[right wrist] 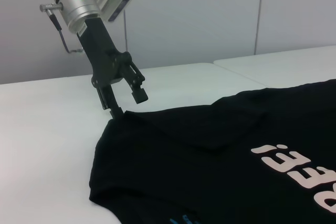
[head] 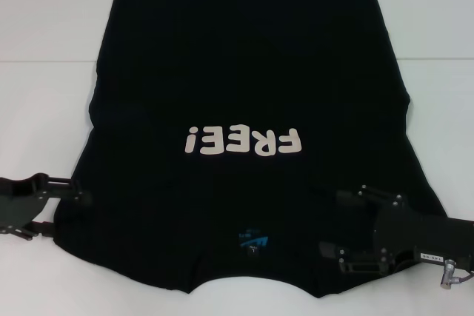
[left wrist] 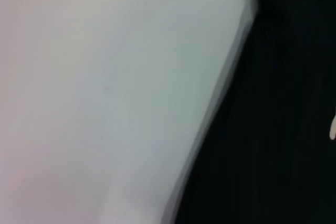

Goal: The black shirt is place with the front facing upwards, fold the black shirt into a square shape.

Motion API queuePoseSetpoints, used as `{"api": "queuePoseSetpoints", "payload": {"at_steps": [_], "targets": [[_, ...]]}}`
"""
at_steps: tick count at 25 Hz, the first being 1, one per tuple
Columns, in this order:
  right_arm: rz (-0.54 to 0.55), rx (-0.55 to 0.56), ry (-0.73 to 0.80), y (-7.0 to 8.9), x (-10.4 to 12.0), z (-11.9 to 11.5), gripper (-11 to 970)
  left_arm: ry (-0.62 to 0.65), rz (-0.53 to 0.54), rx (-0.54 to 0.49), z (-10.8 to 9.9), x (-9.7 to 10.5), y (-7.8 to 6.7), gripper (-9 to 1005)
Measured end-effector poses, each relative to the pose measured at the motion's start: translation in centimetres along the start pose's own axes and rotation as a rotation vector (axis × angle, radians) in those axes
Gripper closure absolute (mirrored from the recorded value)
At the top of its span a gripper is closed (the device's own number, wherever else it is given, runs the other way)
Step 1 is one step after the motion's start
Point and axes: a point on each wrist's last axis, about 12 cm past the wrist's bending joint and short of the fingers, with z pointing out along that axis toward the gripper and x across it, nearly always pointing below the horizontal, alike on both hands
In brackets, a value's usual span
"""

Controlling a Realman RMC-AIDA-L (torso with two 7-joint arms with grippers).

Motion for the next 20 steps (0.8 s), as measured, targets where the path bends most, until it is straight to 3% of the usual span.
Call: {"api": "queuePoseSetpoints", "payload": {"at_steps": [10,20], "targets": [[0.002,0.000,0.000,0.0,0.0,0.0,12,0.014,0.025,0.048,0.9,-0.1,-1.5,63],[0.002,0.003,-0.001,0.0,0.0,0.0,13,0.000,0.033,0.044,0.8,-0.4,-1.7,63]]}}
